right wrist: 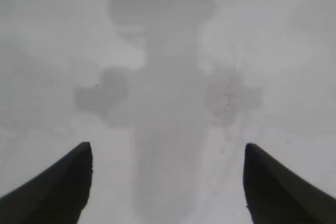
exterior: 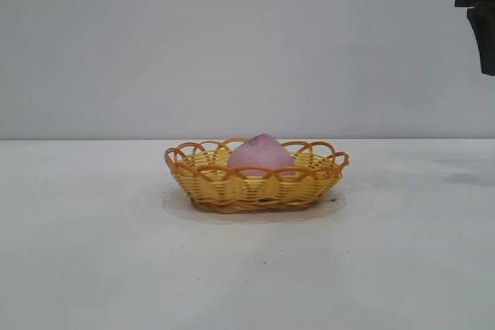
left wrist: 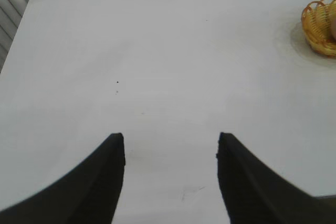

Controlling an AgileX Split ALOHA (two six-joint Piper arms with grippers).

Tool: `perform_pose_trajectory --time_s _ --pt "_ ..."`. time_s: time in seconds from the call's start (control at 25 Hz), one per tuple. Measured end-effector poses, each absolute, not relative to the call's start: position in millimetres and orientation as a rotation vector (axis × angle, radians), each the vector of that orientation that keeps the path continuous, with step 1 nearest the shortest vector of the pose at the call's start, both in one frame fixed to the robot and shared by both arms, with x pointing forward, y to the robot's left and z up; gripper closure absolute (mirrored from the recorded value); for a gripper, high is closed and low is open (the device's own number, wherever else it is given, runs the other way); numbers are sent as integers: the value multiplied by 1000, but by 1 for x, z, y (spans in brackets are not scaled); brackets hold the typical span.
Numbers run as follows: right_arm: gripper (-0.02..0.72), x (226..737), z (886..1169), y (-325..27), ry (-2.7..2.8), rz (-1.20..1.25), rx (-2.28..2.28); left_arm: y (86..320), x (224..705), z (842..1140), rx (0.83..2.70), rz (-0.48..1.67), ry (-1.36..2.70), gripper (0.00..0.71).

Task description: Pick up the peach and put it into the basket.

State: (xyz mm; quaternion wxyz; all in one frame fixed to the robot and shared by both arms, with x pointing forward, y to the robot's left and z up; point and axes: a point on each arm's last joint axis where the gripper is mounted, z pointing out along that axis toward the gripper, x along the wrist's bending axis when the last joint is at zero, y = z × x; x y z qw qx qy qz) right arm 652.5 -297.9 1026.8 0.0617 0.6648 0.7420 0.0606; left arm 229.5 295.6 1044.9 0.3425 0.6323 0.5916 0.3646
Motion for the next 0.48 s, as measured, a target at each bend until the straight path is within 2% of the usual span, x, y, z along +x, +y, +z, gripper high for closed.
perform_pose_trajectory --time_s 0.16,0.28,0.48 --pt "192 638 1061 -298 2205 239 1973 296 229 1045 1644 948 1538 324" --pt "192 620 1098 -298 2150 328 1925 296 229 1045 1644 948 1538 324" --pt "192 565 1153 -297 2069 452 1853 296 229 1045 1644 948 1538 324"
